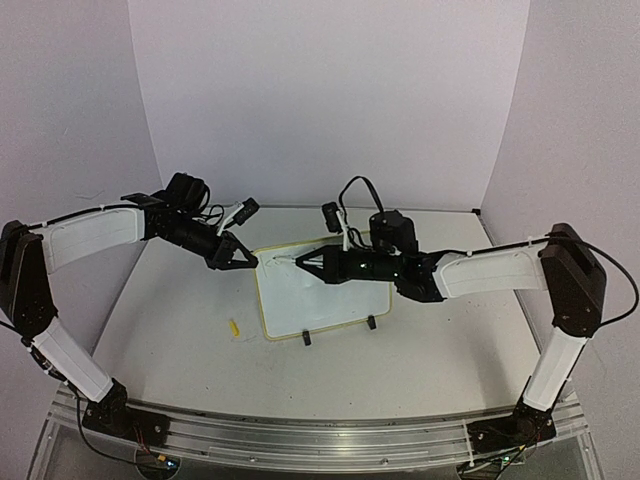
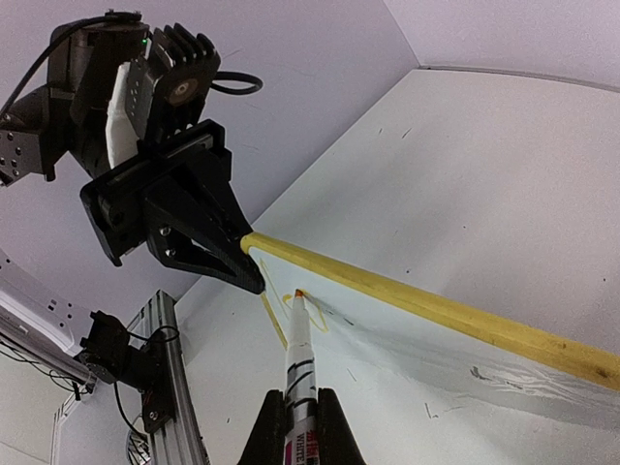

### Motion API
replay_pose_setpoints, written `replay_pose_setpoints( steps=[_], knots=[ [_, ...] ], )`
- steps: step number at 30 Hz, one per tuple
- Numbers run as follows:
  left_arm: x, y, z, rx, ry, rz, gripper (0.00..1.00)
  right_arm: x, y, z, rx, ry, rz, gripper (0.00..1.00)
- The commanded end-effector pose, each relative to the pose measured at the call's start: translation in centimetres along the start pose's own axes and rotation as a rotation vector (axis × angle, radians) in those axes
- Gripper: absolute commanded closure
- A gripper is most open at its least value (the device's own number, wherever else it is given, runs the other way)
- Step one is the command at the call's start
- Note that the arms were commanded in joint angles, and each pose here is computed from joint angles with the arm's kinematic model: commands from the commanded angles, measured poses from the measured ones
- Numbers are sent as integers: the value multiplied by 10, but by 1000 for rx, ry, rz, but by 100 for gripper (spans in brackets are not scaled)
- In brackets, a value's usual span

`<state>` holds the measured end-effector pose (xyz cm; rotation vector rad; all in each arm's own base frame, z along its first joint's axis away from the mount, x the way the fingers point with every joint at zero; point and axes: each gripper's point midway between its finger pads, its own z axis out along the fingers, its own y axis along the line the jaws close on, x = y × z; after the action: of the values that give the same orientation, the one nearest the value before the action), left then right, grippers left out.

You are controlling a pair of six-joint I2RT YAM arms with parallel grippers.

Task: Write a sentence on the whiteboard
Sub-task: Write on the whiteboard with the whiteboard marker without the cap.

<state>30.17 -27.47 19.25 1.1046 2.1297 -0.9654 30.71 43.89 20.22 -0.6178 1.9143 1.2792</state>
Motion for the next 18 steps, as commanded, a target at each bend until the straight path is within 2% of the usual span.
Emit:
replay_pose_setpoints(
  steps=[1,12,18],
  knots=[
    [-5,4,-8,-54,-13,47,100,-2,-12,4,31,-11,9,100],
    [-5,4,-8,-54,-13,47,100,24,-25,-3,66,32,44,100],
    [-6,4,-8,-55,-14,48,100,18,-24,-9,84,8,33,100]
  ],
)
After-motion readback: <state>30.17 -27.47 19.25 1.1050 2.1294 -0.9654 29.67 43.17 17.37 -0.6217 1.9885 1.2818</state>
